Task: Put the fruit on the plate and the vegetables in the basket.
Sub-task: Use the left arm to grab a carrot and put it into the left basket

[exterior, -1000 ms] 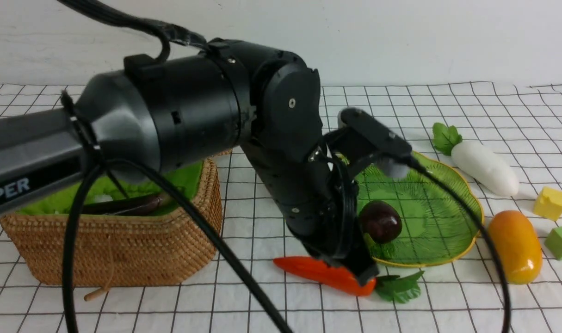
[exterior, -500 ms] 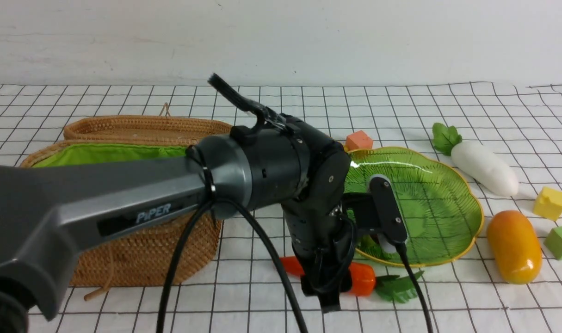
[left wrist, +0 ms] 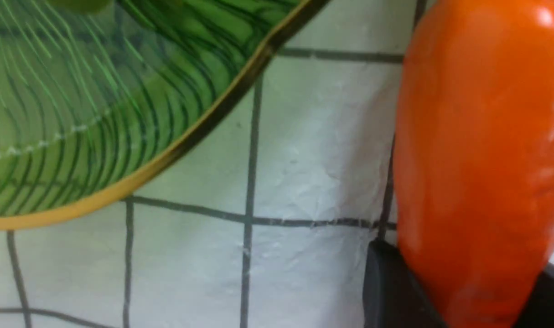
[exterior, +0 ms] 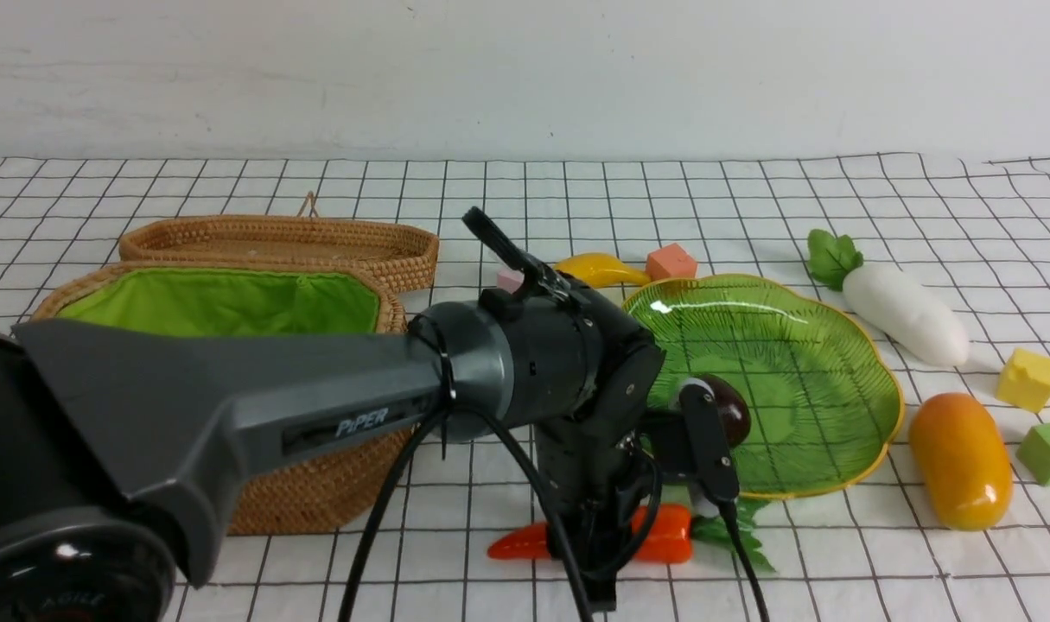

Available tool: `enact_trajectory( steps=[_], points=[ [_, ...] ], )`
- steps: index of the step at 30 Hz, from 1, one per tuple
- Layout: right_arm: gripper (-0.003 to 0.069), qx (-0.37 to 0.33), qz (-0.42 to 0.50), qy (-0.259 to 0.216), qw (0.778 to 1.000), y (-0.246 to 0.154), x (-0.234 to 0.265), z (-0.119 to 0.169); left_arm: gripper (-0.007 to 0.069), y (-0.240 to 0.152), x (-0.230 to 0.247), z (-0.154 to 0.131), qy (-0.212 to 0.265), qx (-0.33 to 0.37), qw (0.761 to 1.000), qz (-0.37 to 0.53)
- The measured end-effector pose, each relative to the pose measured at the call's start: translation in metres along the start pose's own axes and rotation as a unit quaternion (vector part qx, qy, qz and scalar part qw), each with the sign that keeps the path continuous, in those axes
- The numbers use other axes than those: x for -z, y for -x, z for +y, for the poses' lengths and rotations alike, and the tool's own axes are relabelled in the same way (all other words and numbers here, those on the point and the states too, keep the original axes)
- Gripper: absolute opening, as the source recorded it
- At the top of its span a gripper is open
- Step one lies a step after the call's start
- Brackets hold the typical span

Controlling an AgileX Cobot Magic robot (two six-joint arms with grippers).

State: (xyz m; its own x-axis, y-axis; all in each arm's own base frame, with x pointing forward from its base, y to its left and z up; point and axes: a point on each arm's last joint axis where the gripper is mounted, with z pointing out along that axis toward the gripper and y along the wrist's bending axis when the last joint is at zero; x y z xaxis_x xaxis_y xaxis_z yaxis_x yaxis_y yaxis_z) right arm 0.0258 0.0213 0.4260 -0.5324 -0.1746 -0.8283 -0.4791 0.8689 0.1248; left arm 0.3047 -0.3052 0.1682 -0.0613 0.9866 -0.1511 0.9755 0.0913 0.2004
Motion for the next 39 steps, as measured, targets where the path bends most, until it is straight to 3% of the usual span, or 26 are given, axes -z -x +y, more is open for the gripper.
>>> enact_trajectory(
  steps=[5, 13, 17, 26, 33, 39],
  points=[
    [0.0204, 0.000, 0.000, 0.000, 1.000, 0.000, 0.000, 0.000, 0.0256, -0.002, 0.021, -0.001, 0.001, 0.001, 1.000, -0.001],
    [0.0211, 0.000, 0.000, 0.001, 1.000, 0.000, 0.000, 0.000, 0.0256, -0.008, 0.113, -0.010, 0.030, 0.016, 0.998, -0.047],
    [0.0211, 0.008, 0.001, 0.008, 1.000, 0.000, 0.000, 0.001, 0.0256, -0.023, 0.166, -0.013, 0.071, 0.039, 0.994, -0.074],
    [0.0214, 0.034, -0.021, 0.051, 0.998, 0.004, 0.001, 0.009, 0.0256, -0.051, 0.197, -0.018, 0.087, 0.054, 0.995, -0.016],
    [0.0214, 0.054, -0.024, 0.062, 0.996, 0.004, 0.001, 0.012, 0.0256, -0.129, 0.222, 0.030, 0.110, 0.168, 0.980, -0.011],
    [0.0214, 0.057, -0.024, 0.062, 0.996, 0.004, 0.001, 0.012, 0.0256, -0.174, 0.214, 0.058, 0.103, 0.177, 0.979, 0.018]
  ],
)
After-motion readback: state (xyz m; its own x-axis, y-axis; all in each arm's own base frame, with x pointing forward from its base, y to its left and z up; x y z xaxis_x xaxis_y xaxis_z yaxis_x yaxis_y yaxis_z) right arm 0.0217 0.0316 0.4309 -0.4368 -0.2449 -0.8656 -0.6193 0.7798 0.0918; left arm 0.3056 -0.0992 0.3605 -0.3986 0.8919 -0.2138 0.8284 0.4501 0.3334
